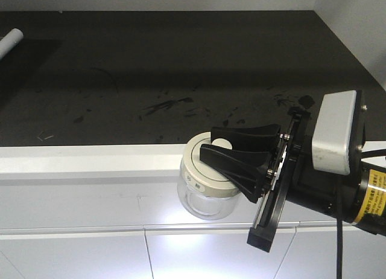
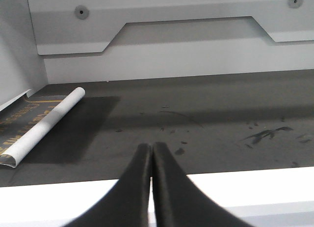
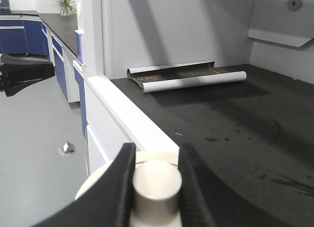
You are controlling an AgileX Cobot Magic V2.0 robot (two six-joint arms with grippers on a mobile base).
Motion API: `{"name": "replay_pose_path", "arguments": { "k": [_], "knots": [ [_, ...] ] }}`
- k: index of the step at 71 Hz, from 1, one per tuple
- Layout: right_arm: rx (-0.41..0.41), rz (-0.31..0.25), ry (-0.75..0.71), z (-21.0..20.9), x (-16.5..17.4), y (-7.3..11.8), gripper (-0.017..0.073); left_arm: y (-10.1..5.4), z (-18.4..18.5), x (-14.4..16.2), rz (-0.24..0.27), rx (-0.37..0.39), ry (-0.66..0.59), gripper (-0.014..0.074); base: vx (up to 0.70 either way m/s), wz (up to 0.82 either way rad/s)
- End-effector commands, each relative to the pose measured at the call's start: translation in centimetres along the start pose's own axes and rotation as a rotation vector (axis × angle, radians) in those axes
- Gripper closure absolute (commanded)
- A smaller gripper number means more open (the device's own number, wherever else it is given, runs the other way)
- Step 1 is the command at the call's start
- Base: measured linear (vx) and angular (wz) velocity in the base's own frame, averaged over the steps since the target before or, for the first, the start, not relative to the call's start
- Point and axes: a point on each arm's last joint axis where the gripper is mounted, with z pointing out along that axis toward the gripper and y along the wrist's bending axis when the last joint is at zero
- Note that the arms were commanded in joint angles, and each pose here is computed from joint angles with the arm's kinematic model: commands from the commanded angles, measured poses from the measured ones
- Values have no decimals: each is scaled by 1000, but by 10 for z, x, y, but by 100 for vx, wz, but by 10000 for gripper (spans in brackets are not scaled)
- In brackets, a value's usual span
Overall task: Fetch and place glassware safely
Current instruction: 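Lift the jar and pull it out toward the robot with right gripper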
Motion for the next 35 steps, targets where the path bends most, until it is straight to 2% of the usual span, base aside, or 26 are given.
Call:
{"name": "replay_pose_path", "arguments": {
  "k": [1, 35],
  "knots": [
    [-19, 8, -103, -1, -19, 1, 560, 0, 0, -14, -19, 7, -83, 601, 0, 0],
    [-16, 7, -100, -1, -19, 1, 560, 0, 0, -14, -19, 7, -83, 601, 0, 0]
  ]
}}
